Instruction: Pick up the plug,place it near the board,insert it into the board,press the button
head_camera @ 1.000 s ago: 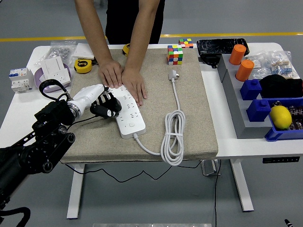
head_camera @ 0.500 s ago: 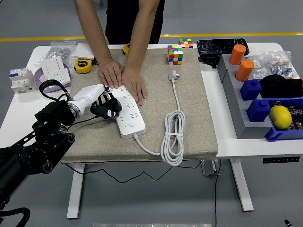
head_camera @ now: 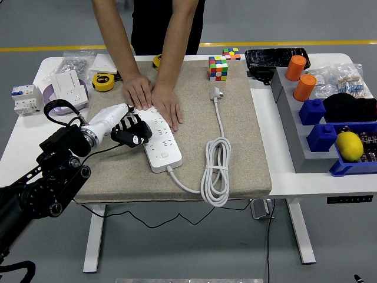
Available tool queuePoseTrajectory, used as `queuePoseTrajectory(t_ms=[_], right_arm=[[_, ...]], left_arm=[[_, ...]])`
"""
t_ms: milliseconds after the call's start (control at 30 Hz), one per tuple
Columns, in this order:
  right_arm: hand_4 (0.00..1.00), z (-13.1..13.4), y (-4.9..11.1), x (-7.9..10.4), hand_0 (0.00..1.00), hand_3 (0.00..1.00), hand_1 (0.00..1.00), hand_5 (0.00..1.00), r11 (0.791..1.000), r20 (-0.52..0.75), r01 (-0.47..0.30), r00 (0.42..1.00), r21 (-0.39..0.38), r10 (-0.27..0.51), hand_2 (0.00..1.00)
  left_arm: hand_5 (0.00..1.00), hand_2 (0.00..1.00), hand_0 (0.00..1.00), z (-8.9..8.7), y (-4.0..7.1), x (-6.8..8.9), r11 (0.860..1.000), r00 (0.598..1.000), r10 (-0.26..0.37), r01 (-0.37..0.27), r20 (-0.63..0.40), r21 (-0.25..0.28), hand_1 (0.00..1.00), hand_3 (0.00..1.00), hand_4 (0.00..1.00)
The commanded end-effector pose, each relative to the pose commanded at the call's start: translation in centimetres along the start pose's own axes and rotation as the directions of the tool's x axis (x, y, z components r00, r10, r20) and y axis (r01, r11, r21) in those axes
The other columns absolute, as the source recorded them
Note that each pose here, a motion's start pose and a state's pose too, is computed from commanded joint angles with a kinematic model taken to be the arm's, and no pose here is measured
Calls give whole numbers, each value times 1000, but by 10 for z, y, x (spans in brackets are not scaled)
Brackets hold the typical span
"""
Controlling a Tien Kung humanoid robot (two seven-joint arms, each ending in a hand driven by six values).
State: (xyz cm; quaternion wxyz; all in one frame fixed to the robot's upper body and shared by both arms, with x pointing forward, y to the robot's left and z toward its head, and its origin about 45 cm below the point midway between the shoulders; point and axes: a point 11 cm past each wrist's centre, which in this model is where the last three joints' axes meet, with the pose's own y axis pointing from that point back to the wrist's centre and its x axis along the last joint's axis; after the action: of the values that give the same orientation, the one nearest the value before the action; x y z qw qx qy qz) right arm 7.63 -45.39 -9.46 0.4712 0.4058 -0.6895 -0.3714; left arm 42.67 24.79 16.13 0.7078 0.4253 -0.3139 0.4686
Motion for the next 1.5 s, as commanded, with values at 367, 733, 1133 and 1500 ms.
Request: queuePoseTrajectory(t_ms=[367,733,1133,1500], right_arm=[[998,1,0,-1,832,774,764,927,1000,9,0,1000,-2,0,749],[998,2,0,-1,832,773,764,927,1000,18,-2,1000,-5,2,748],[998,2,0,-1,832,773,764,932,1000,18,0,1000,-4,0,748],[998,1,0,-1,834,773,764,930,1000,17,0,1000,0,0,748]], left_arm=[[219,197,265,-7,13,28,998,996,70,-70,-46,-2,160,237,619],[258,244,288,-61,30,27,994,998,50,-45,-43,103,244,284,644],[550,595,491,-52,28,6,997,989,-47,54,-141,51,640,567,998],[641,763,752,-58,32,-1,993,988,-83,93,-132,69,847,731,998]])
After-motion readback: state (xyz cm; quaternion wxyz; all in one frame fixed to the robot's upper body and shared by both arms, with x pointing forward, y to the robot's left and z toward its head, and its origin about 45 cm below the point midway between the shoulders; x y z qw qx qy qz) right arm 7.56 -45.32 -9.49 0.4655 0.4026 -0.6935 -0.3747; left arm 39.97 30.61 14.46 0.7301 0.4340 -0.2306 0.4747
